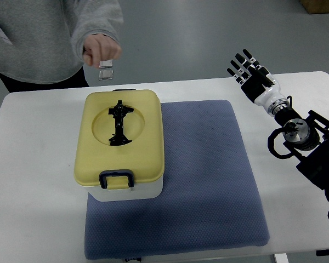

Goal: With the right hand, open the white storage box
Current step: 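Move the right hand toward the yellow lid of the white box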

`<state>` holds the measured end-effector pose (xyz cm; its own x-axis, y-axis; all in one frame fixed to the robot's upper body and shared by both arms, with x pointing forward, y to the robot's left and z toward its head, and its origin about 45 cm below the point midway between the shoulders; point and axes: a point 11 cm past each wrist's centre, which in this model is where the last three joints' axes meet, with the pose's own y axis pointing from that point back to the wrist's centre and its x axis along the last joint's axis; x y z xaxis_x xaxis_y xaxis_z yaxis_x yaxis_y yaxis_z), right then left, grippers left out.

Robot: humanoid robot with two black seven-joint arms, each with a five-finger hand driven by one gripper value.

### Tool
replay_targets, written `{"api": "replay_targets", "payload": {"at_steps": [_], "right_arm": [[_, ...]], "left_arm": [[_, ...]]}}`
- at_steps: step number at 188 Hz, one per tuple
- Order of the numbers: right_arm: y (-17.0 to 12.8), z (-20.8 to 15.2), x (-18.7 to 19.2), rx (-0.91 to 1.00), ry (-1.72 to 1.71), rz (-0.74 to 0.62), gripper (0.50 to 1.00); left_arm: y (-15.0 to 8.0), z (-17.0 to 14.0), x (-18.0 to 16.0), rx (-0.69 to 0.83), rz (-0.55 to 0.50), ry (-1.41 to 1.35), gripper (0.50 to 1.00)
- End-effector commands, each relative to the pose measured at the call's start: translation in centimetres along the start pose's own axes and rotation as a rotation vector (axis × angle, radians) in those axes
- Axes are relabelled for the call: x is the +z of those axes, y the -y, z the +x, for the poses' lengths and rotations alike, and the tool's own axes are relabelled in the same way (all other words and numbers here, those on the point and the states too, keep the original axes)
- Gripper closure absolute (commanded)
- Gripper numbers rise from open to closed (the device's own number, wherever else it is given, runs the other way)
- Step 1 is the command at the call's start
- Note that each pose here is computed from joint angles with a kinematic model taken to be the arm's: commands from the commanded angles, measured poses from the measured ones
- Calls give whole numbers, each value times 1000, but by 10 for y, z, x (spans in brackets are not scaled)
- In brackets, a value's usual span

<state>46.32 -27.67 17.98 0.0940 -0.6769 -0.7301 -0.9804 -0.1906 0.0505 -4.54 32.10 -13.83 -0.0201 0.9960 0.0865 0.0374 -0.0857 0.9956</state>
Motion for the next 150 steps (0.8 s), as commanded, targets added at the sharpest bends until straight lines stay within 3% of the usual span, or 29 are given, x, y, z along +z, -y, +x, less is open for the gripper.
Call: {"api": "replay_targets", "payload": {"at_steps": [1,61,99,150], "right_arm": [[0,0,-1,1,-1,1,546],[4,-7,-10,-28,-68,-12,546],[26,-63,-15,-248,-427,-103,546],[42,-153,-5,-662,-1287,-357,546]], "left_arm": [[0,0,0,0,0,0,500],[0,0,0,0,0,0,500],[0,0,0,0,0,0,500],[0,-1,-1,-3,5,1,500]]}}
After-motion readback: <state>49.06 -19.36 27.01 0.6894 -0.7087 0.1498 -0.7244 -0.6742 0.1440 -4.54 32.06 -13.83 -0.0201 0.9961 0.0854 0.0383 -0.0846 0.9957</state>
